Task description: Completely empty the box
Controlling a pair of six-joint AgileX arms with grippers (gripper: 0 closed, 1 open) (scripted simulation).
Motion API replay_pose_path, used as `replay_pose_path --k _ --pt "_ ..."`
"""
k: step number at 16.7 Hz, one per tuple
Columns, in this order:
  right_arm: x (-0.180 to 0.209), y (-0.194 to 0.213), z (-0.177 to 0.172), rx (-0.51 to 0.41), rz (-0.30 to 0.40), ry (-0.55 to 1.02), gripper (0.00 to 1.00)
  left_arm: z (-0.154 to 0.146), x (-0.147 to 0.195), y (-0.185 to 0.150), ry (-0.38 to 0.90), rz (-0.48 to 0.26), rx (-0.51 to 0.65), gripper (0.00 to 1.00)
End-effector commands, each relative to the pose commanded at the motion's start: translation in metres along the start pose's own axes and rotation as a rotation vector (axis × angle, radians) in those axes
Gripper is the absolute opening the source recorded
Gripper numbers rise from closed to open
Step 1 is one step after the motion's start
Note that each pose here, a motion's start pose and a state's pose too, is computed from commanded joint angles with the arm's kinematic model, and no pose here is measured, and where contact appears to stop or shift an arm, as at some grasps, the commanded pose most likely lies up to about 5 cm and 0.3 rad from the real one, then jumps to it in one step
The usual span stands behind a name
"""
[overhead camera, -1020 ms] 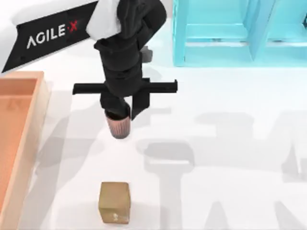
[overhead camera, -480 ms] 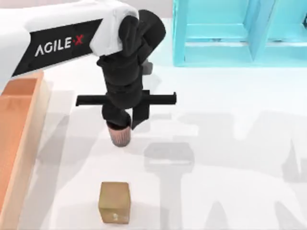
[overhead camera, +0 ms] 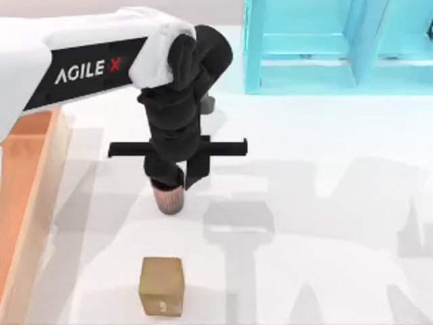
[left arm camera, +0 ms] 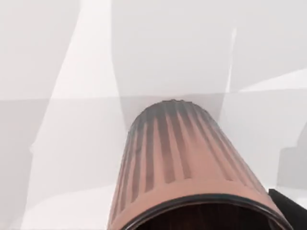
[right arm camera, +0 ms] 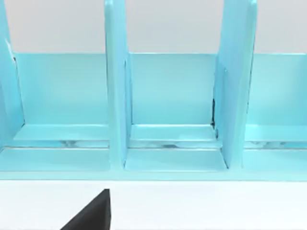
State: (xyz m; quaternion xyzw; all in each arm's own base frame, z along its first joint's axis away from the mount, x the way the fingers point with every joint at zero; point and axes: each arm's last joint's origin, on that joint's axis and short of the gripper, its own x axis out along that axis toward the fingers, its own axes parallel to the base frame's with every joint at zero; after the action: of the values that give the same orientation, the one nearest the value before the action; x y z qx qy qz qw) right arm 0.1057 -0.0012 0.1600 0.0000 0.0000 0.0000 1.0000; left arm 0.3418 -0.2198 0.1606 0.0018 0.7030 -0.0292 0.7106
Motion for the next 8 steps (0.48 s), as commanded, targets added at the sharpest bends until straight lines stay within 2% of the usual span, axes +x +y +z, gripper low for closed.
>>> replay_pose_path --k 8 --pt "0.0 0.0 0.0 0.0 0.0 0.0 1.0 0.0 0.0 0.0 0.0 0.0 0.0 0.75"
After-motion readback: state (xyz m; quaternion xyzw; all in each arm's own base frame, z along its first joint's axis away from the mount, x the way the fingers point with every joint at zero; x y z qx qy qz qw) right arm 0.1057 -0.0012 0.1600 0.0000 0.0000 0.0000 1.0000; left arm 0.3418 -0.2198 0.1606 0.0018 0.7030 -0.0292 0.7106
